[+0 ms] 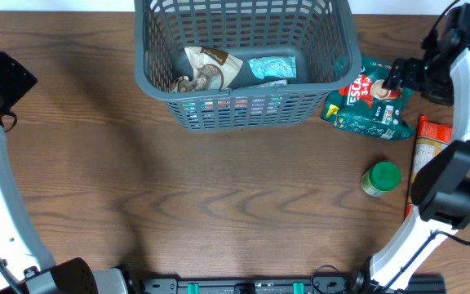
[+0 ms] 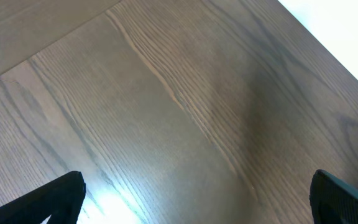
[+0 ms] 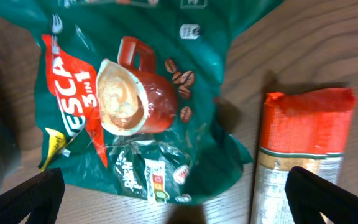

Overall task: Pack container
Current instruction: 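Lower the right gripper onto the Nescafé pouch and grasp it, then lift the Nescafé pouch with the right gripper and carry it over the basket, then drop the Nescafé pouch into the basket and open the right gripper, then move the right gripper back toward the spaghetti pack on the table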

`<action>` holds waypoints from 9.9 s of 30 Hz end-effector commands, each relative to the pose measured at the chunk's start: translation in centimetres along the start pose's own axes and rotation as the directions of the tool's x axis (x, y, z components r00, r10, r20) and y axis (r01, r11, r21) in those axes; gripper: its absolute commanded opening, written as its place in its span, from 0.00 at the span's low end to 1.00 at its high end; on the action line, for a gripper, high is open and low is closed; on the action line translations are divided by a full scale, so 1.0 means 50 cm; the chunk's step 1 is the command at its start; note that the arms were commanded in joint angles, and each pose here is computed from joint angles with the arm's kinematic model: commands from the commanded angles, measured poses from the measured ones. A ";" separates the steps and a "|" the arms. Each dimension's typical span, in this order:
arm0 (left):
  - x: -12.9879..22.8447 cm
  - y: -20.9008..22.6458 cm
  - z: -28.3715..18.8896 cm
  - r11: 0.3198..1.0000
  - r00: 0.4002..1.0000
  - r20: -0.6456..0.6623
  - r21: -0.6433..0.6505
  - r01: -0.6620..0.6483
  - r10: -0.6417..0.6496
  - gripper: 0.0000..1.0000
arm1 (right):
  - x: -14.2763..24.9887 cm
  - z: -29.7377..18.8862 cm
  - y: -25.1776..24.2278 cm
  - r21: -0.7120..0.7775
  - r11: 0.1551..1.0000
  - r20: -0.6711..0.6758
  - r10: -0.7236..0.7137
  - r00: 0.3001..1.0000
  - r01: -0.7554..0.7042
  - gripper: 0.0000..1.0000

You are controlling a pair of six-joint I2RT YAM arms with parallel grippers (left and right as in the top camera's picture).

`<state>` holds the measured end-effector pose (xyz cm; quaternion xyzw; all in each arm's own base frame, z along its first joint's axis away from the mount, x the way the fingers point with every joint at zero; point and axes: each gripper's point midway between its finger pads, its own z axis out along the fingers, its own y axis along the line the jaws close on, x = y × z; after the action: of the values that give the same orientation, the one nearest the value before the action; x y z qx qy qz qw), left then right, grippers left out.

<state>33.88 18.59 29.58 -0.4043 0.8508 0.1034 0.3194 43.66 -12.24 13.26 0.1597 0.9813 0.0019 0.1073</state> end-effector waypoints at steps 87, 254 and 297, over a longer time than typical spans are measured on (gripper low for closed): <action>0.000 0.008 0.001 1.000 1.000 0.001 -0.016 0.008 -0.008 0.99 | 0.168 0.285 0.026 0.036 0.999 -0.312 -0.017 0.950 0.030 0.01; 0.000 0.008 0.001 1.000 1.000 0.001 -0.016 0.008 -0.008 0.99 | -0.048 -0.460 0.158 0.051 0.997 0.471 0.030 0.882 -0.062 0.99; 0.000 0.008 0.001 1.000 1.000 0.001 -0.016 0.008 -0.008 0.99 | 0.340 -0.463 -0.180 0.242 0.898 0.354 0.271 0.895 -0.368 0.99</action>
<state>33.88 18.59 29.58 -0.4043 0.8508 0.1034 0.3194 21.39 -14.77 33.25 0.3307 0.8990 -0.1491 0.2453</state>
